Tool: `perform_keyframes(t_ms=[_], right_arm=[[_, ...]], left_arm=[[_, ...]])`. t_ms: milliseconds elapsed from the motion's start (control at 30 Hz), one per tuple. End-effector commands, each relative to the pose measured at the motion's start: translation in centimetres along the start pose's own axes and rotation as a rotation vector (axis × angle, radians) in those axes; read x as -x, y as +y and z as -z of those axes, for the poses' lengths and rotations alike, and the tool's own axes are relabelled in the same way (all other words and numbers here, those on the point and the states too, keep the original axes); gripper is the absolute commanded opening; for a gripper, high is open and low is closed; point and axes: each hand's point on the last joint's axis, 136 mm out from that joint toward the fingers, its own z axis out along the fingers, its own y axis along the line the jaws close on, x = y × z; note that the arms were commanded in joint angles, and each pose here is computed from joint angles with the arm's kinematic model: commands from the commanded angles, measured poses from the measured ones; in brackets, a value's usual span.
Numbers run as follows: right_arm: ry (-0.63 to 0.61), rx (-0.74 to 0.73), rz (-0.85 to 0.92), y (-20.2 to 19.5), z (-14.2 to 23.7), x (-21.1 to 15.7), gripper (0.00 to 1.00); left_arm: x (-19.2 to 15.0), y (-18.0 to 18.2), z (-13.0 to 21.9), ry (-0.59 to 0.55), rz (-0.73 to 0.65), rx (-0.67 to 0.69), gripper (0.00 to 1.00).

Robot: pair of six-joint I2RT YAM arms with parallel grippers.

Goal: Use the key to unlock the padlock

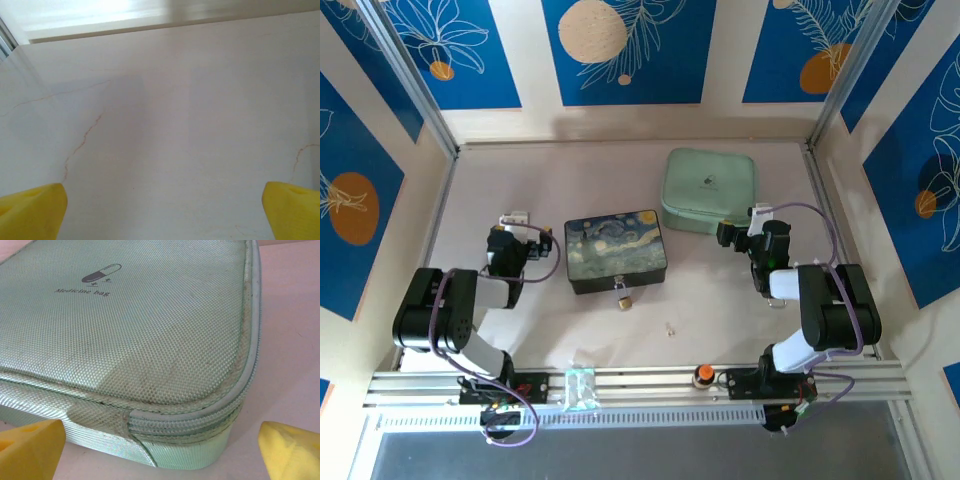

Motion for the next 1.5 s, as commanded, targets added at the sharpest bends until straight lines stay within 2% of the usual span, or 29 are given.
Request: perform_keyframes(t_ms=[0,1267,1467], right_arm=[[-0.036,0.0,0.007,0.1,0.0,1.2,0.99],[-0.034,0.004,0.003,0.1,0.0,1.1,0.99],[-0.015,0.01,-0.006,0.2,0.3,2.2,0.99]], left_arm=[[0.6,-0.8,-0.3,-0.012,-0.023,-0.038,0.99],[0.5,-0.8,-0.3,-0.009,-0.019,-0.041,0.99],[1.1,0.1,0.2,-0.03,-0.002,0.009,0.99]])
